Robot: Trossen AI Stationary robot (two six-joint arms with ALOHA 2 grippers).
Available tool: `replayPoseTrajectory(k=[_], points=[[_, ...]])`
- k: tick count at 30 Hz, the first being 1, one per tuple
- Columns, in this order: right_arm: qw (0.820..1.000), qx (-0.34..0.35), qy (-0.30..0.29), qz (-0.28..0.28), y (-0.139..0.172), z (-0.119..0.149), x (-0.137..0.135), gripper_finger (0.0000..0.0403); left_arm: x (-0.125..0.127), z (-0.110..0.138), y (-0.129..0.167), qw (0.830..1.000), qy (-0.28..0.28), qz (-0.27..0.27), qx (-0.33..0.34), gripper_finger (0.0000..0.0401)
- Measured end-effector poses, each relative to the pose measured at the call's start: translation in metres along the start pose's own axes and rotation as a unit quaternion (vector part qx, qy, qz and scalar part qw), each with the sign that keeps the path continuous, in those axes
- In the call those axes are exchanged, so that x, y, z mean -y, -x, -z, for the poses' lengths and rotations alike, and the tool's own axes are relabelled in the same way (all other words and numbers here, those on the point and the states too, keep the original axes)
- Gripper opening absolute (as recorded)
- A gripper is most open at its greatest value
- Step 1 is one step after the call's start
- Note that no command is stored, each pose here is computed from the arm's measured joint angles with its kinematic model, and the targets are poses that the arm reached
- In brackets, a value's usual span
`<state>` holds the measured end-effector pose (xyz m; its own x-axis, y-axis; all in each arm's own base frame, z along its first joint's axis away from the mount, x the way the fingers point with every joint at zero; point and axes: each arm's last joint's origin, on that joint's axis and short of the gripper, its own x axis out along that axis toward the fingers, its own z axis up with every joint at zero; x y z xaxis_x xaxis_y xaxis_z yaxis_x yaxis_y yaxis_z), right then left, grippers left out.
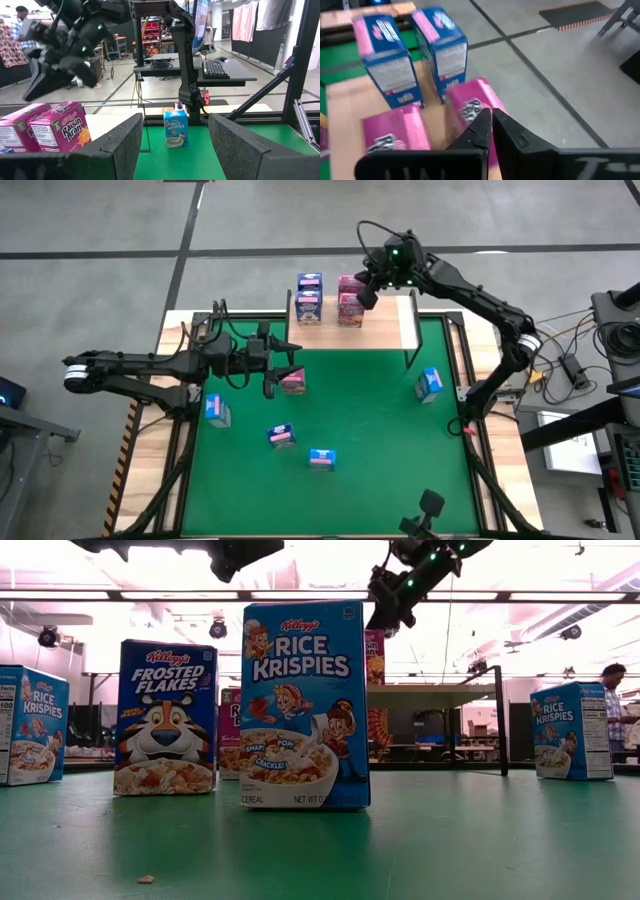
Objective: Stack cereal on shelf
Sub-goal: Put the right light blue cereal box on the shelf
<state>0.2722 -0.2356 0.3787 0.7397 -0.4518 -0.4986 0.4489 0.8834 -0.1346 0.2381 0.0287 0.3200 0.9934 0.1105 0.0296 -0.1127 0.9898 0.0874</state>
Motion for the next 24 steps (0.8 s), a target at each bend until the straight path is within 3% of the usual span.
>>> replayPoseTrajectory(k=[5, 12, 24], points=[[1.000, -0.001, 0.006, -0.025, 0.023, -0.006, -0.019, 0.0009, 0.000, 0.000, 0.000, 1.000, 0.002, 0.000, 0.000, 0.0210], [0.994, -0.027, 0.039, -0.102, 0.044, 0.003, -0.074, 0.0009, 0.001, 0.001, 0.000, 1.000, 0.028, 0.003, -0.003, 0.0210], [0.981, 0.016, 0.030, -0.190, 0.078, 0.067, -0.139, 0.0009, 0.027, 0.003, 0.002, 0.997, 0.046, 0.057, -0.004, 0.0210]])
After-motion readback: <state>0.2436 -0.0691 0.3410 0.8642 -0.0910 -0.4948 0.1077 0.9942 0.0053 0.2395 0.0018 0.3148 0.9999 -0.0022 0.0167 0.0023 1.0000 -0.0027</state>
